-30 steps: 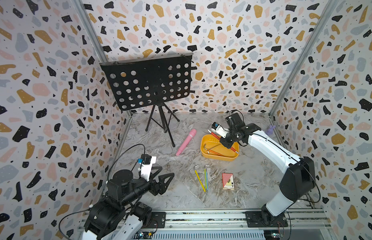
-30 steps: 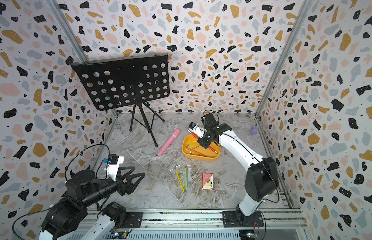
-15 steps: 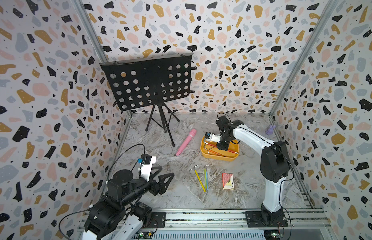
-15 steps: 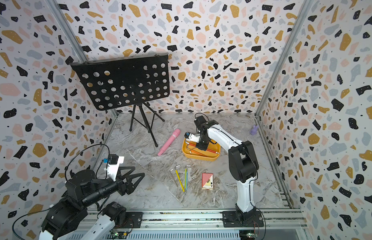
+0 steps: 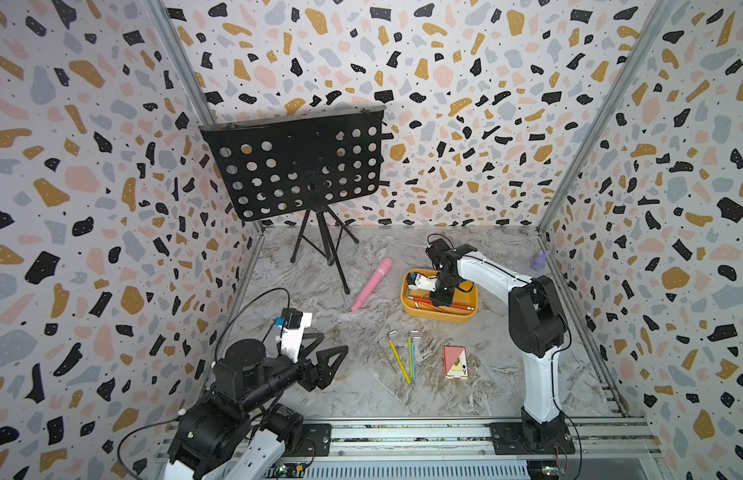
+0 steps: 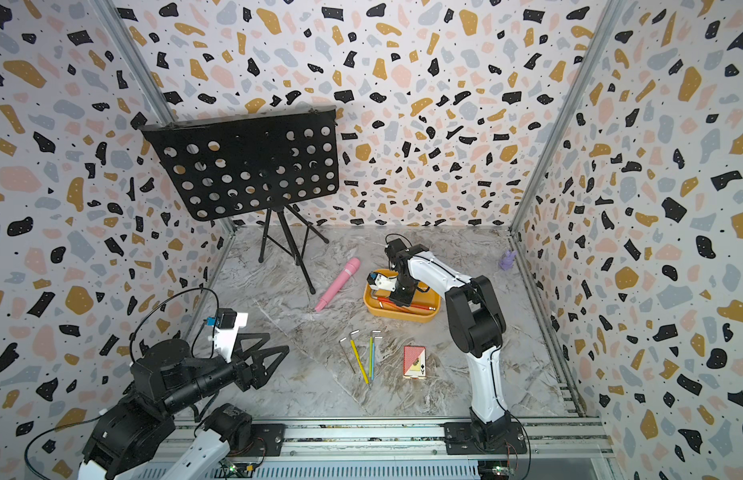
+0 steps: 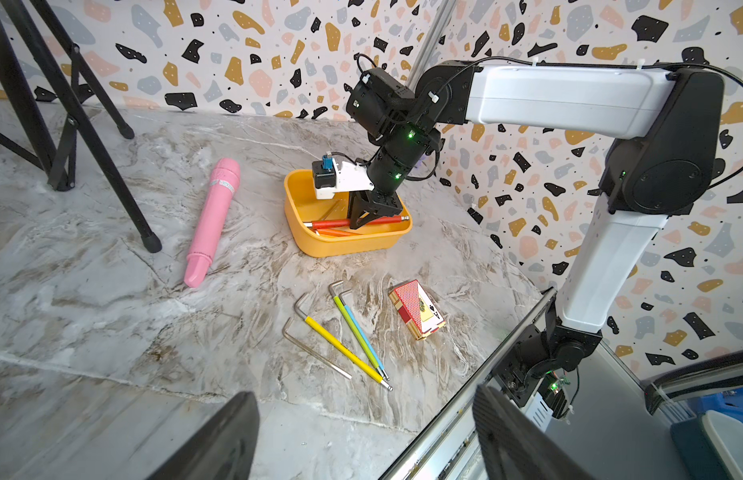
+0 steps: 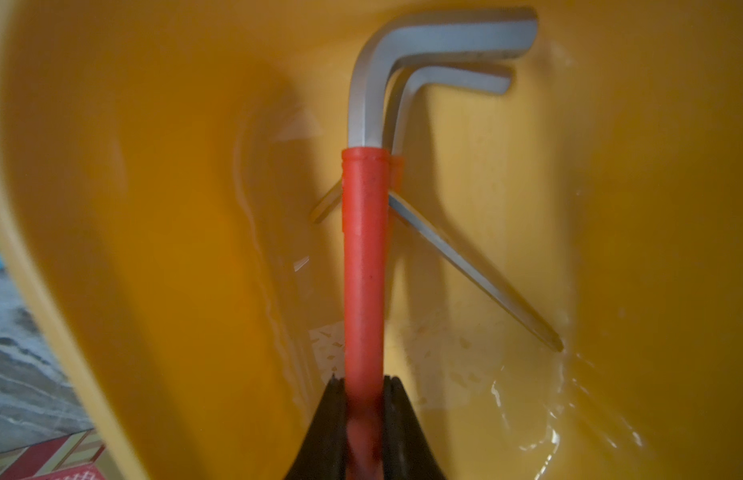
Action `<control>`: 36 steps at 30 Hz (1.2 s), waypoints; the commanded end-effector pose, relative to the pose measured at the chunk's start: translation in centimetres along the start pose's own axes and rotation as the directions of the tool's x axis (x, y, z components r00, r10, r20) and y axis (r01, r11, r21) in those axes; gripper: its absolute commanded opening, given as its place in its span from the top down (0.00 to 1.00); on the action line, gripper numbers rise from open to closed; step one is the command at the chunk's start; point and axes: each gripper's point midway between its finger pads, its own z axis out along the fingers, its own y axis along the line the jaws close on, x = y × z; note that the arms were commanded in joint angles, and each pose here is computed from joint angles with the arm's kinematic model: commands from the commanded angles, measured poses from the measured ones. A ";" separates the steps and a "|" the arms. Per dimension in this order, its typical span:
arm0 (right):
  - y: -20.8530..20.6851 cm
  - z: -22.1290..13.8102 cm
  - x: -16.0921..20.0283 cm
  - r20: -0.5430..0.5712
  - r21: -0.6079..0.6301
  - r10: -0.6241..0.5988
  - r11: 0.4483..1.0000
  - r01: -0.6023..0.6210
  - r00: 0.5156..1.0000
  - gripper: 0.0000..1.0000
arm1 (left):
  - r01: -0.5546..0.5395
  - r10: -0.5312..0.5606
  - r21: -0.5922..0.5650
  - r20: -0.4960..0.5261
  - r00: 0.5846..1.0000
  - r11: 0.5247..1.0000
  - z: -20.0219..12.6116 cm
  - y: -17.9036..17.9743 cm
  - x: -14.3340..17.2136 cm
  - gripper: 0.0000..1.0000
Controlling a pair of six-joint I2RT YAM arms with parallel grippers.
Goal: Put the hex key on the desktop into the storage box
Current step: Place the Allen key in the storage box.
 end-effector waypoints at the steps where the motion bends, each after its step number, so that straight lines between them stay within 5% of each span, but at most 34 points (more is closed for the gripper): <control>1: -1.3 -3.5 -2.7 0.105 0.071 -0.002 0.997 -0.005 0.994 1.00 | -0.009 0.009 -0.003 0.030 1.000 1.000 0.2 0.1 -0.7 0.15; 22: -2.8 -1.8 -2.5 0.090 0.016 0.257 0.966 -0.259 0.962 1.00 | -0.009 0.009 -0.003 0.033 0.999 1.000 0.2 0.1 -0.7 0.15; 36: -1.7 -2.9 -2.2 0.118 0.001 0.243 0.970 -0.245 0.963 1.00 | -0.007 0.007 -0.005 0.030 1.000 1.000 0.3 0.2 -0.7 0.15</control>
